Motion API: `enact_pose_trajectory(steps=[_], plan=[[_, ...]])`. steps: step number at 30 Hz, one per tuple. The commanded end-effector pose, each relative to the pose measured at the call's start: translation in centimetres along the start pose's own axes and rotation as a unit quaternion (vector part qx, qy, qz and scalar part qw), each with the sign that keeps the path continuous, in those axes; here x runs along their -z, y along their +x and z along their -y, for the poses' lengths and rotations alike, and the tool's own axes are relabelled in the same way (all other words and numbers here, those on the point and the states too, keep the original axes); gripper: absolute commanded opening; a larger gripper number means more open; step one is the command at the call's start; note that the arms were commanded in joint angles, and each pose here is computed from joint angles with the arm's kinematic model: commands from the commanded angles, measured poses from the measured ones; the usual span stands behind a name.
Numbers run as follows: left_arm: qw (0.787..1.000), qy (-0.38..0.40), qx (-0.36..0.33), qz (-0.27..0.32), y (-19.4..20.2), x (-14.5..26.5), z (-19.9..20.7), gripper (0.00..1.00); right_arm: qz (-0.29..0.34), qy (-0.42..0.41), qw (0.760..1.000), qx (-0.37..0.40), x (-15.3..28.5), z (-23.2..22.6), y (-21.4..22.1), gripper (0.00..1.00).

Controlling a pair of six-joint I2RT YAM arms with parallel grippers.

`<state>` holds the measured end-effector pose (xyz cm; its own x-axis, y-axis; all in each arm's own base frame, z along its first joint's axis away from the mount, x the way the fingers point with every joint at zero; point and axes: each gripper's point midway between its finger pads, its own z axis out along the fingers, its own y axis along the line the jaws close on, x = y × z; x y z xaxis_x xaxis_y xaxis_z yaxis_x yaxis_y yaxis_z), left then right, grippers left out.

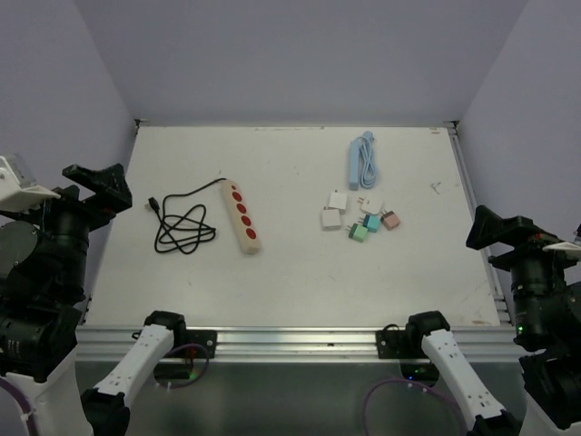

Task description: Pull the plug off the socket

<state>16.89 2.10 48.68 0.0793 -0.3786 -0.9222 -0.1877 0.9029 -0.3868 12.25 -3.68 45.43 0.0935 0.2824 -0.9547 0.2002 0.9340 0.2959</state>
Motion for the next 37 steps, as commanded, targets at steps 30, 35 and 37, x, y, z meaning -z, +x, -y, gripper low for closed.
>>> enact_pose_trajectory(steps=[30,35,37], plan=[[0.998,-0.068,0.008,0.016,1.2,1.4,-3.6,1.0,0.057,0.001,0.998,0.01,0.1,1.0,-0.3,0.99],[0.998,-0.066,0.007,0.015,1.2,1.2,-3.5,1.0,0.058,0.0,0.998,0.011,-0.1,1.0,-0.3,0.99],[0.998,-0.068,0.005,0.013,1.3,1.1,-3.6,1.0,0.058,0.0,0.998,0.011,-0.1,1.0,-0.2,0.99]])
